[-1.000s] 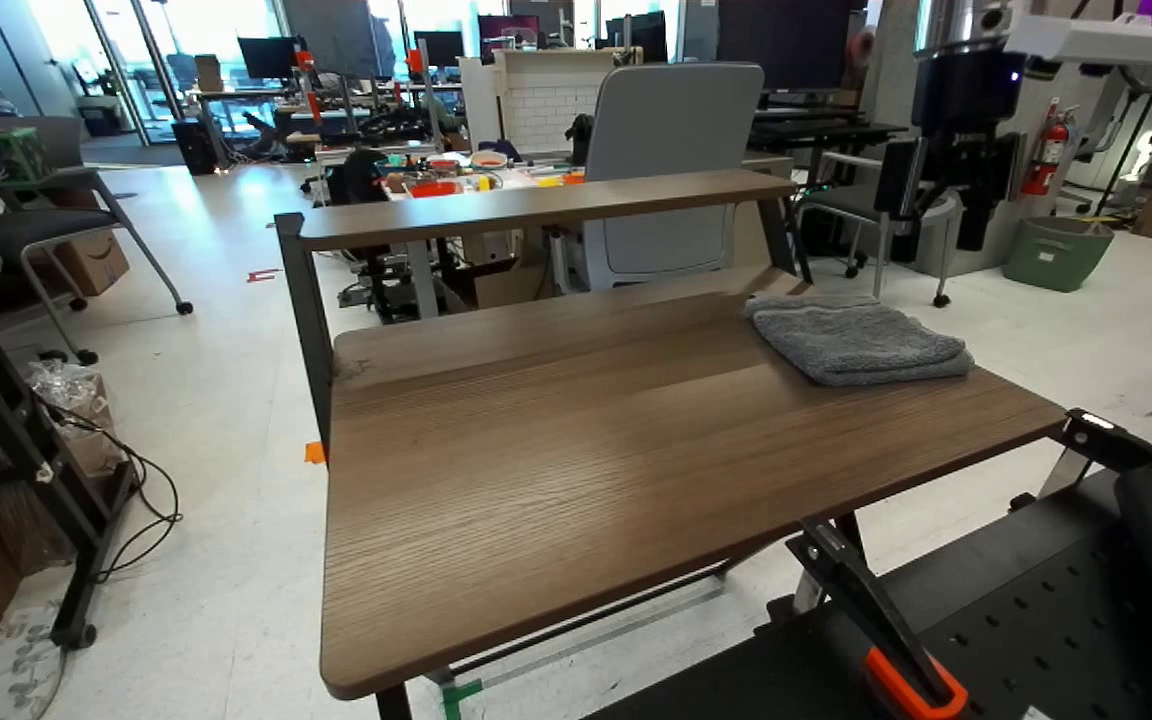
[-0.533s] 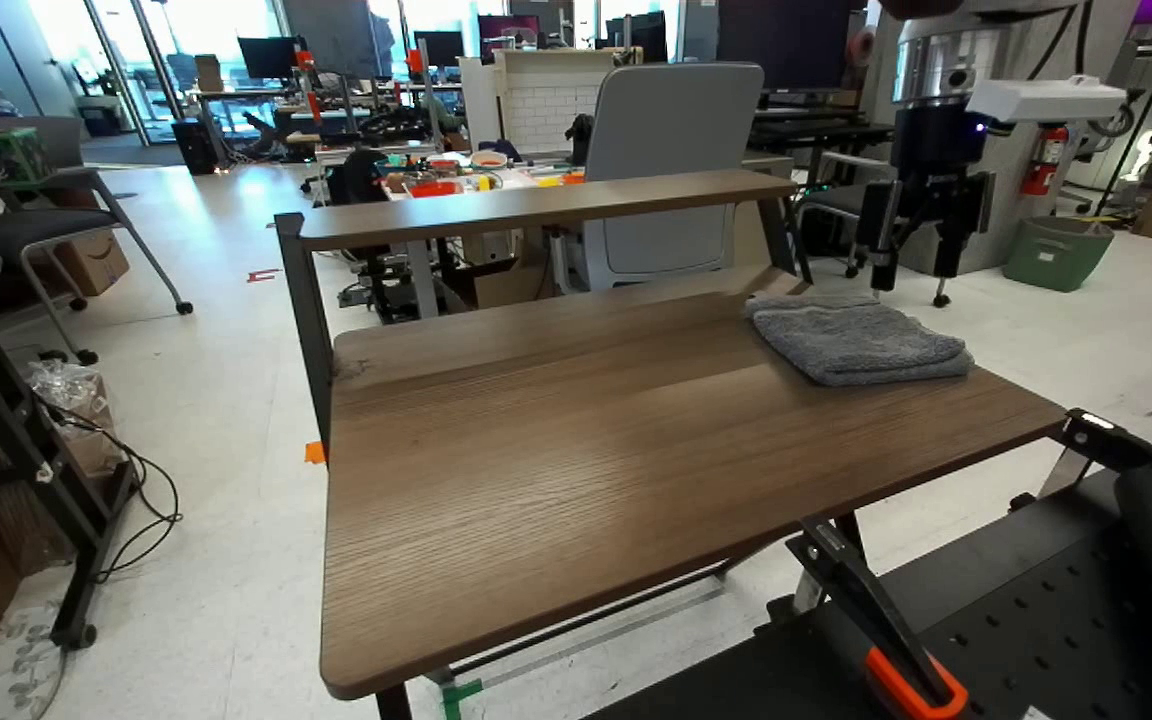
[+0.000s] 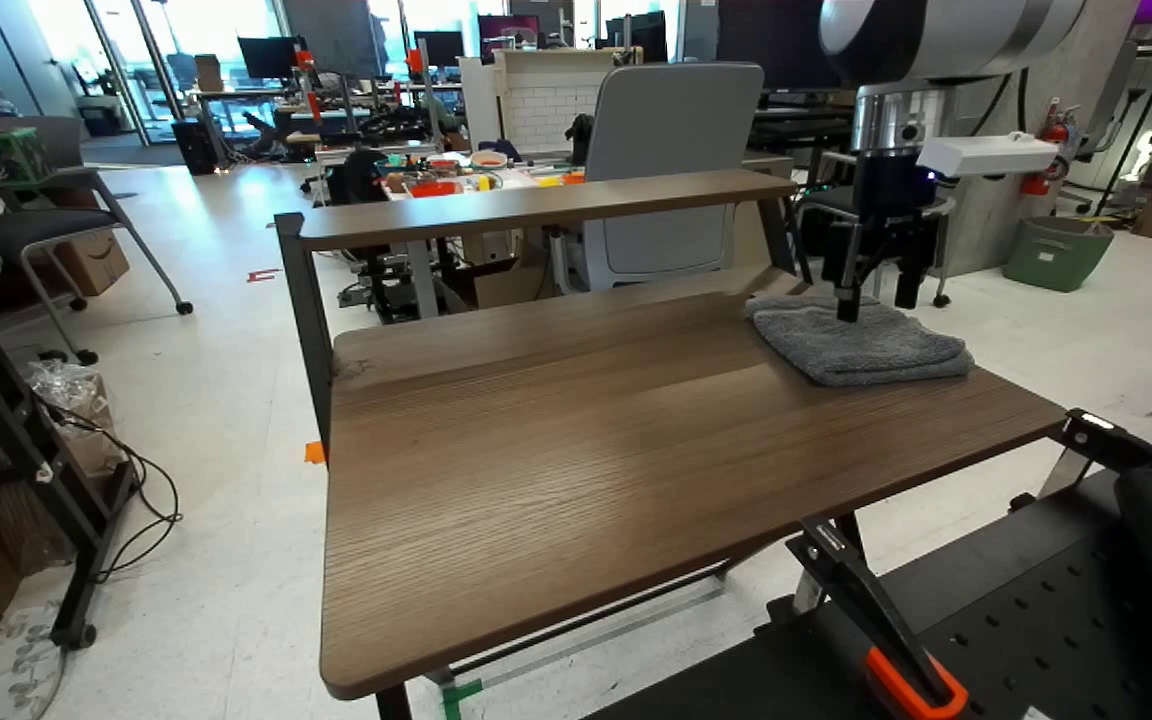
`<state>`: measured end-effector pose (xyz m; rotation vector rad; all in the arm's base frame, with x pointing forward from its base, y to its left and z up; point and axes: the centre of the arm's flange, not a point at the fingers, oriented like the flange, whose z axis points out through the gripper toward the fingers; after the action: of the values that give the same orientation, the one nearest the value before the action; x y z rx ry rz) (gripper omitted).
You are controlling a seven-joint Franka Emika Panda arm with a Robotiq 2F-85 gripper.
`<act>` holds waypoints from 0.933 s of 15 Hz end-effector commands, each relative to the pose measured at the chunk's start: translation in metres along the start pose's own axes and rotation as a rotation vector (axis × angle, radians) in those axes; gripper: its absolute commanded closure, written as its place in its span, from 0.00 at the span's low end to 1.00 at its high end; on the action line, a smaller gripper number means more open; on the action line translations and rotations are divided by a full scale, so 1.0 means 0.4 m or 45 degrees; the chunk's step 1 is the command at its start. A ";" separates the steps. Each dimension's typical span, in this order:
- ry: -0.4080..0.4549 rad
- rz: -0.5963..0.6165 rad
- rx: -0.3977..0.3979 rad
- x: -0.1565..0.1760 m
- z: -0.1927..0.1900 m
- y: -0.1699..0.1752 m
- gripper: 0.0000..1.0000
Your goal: Move the towel to the left
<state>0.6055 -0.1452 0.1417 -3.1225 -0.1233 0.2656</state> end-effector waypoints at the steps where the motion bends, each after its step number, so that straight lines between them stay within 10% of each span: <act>1: -0.001 -0.049 -0.010 0.056 0.047 -0.001 0.00; 14: -0.047 -0.370 -0.082 0.211 0.100 -0.270 0.00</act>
<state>0.6495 -0.0598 0.1105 -3.1213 -0.4776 0.2793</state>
